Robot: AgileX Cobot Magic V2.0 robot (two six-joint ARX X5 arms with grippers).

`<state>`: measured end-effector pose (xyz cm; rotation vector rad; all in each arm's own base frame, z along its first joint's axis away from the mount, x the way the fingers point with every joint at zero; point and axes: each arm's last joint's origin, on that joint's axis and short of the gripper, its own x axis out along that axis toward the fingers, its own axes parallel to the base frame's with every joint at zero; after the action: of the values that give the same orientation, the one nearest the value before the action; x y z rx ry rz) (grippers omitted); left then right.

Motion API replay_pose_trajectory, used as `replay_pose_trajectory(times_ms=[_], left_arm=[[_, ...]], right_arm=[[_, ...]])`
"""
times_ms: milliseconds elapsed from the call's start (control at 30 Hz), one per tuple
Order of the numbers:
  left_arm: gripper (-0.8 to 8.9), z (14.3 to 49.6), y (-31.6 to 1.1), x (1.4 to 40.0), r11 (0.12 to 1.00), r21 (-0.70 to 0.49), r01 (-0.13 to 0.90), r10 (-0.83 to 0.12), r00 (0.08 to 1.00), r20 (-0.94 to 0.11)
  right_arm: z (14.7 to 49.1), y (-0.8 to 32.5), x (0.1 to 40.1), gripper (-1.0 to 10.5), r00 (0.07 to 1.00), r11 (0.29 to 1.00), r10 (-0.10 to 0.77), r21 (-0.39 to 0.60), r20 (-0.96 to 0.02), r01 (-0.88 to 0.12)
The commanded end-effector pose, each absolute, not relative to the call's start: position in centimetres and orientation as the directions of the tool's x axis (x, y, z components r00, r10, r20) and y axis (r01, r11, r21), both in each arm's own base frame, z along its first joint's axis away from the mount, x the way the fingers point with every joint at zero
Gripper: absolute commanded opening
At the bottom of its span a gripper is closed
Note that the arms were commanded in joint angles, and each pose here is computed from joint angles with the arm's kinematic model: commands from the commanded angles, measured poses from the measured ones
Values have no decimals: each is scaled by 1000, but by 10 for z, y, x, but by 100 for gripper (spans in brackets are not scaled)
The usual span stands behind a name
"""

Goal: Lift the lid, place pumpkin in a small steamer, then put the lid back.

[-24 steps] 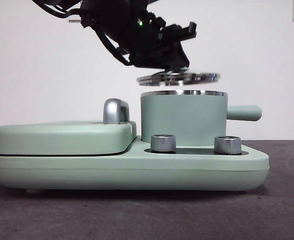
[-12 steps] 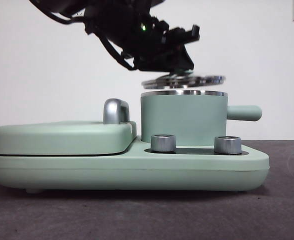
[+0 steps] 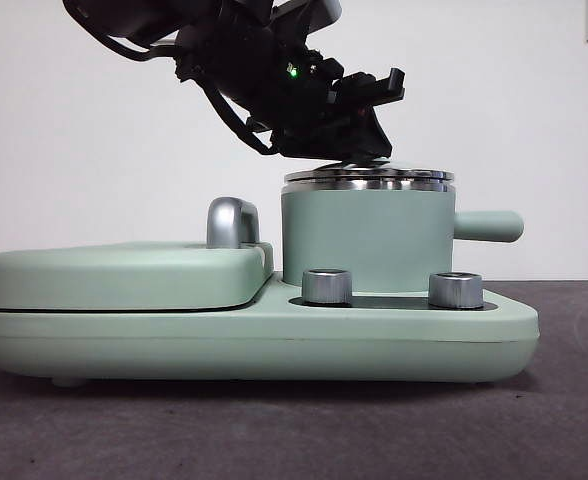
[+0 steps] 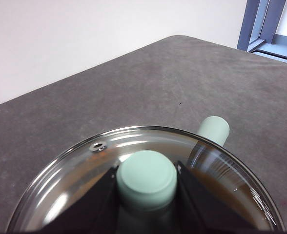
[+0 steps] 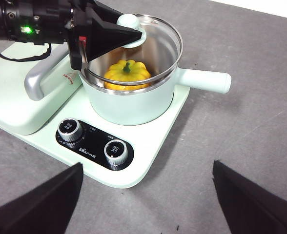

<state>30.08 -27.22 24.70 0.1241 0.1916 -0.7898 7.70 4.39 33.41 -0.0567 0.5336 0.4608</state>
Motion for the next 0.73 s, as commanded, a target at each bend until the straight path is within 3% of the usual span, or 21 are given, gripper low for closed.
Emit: replay_pose_trajectory(times_ms=[33,233,500,733], left_arm=[[10,251,-279,299,686,28,727,-708,676,-201],[10,246,-279,298,679,50,733,-701,667,-252],[10,261,-271,294,679,128,723,-687,687,-238],[10,263,-271,295,682,124,720,-688,690,-224]], right_arm=[[336,45,78,409,764,897,411,70,-497,-437],[336,45,78,409,764,897,411,70,-497,-437],[336,45,78,409,764,897,412,70,-497,-437],[335,45,78,409,761,897,410,70,-503,-437]])
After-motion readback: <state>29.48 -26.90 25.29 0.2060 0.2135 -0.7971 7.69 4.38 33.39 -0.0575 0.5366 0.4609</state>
